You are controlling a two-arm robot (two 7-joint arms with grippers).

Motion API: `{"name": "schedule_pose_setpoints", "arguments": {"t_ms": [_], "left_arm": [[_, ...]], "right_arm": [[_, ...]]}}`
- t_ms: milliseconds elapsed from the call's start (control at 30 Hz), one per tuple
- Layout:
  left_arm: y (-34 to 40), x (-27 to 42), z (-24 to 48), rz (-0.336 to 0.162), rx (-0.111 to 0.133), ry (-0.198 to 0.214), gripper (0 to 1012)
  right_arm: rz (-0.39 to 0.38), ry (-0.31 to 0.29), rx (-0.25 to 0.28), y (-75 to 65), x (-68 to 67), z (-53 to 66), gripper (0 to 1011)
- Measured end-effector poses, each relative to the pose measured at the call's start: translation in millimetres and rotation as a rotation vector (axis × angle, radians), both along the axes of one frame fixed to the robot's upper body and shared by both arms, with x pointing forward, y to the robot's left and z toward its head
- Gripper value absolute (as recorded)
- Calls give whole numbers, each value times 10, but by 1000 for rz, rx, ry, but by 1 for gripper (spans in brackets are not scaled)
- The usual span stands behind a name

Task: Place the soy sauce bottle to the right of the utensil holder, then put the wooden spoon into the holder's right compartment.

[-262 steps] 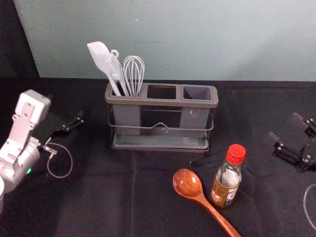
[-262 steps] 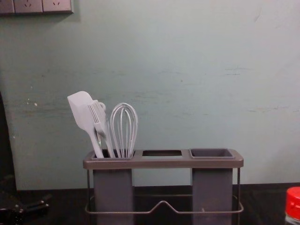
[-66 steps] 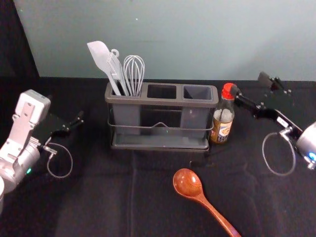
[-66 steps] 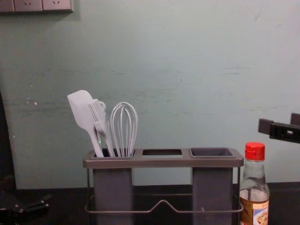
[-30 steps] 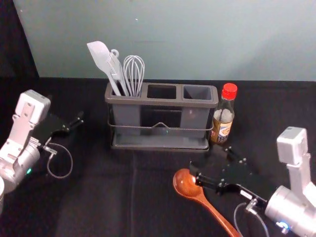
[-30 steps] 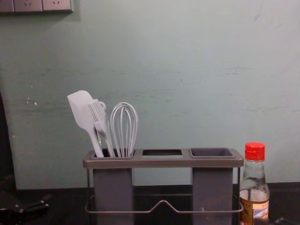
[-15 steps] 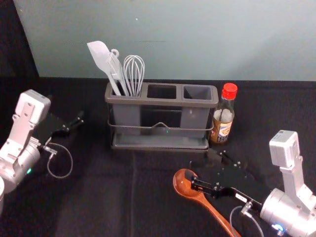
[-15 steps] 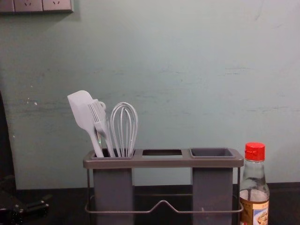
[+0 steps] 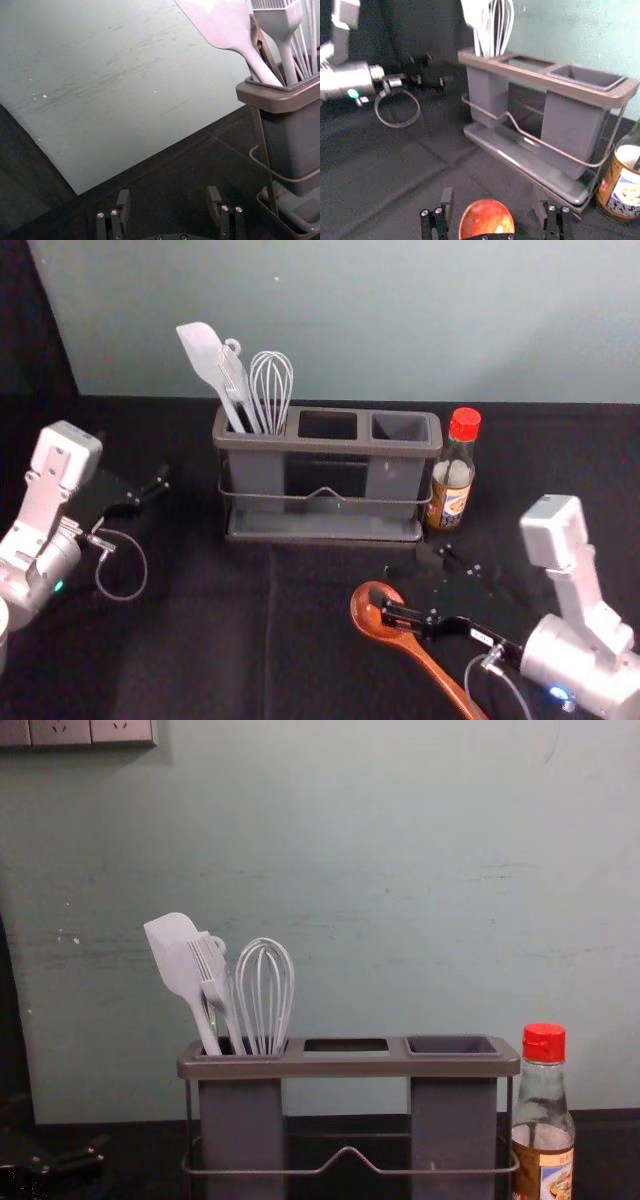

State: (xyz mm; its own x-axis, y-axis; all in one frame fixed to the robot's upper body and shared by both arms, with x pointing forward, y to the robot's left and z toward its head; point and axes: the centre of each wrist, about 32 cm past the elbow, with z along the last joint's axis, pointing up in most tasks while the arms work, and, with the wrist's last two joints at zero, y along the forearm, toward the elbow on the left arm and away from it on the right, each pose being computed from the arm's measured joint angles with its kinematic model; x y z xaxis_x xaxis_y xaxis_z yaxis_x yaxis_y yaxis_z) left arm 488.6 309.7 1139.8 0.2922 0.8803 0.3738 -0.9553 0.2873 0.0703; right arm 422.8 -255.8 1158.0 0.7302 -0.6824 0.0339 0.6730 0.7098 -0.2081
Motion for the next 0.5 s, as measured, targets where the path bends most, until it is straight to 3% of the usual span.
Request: {"name": "schedule_pose_setpoints", "arguments": {"t_ms": [100,200,500], "left_arm": [[0,0,0,0,0,0,1005],[0,0,0,0,0,0,1005],[0,0,0,0,0,0,1005]], "right_arm": [[-24,29,-82,99,-8,112,1002],[-44,62,-131,179,-10,213,1000],[-81,159,-209,337,26,447,1000]]}}
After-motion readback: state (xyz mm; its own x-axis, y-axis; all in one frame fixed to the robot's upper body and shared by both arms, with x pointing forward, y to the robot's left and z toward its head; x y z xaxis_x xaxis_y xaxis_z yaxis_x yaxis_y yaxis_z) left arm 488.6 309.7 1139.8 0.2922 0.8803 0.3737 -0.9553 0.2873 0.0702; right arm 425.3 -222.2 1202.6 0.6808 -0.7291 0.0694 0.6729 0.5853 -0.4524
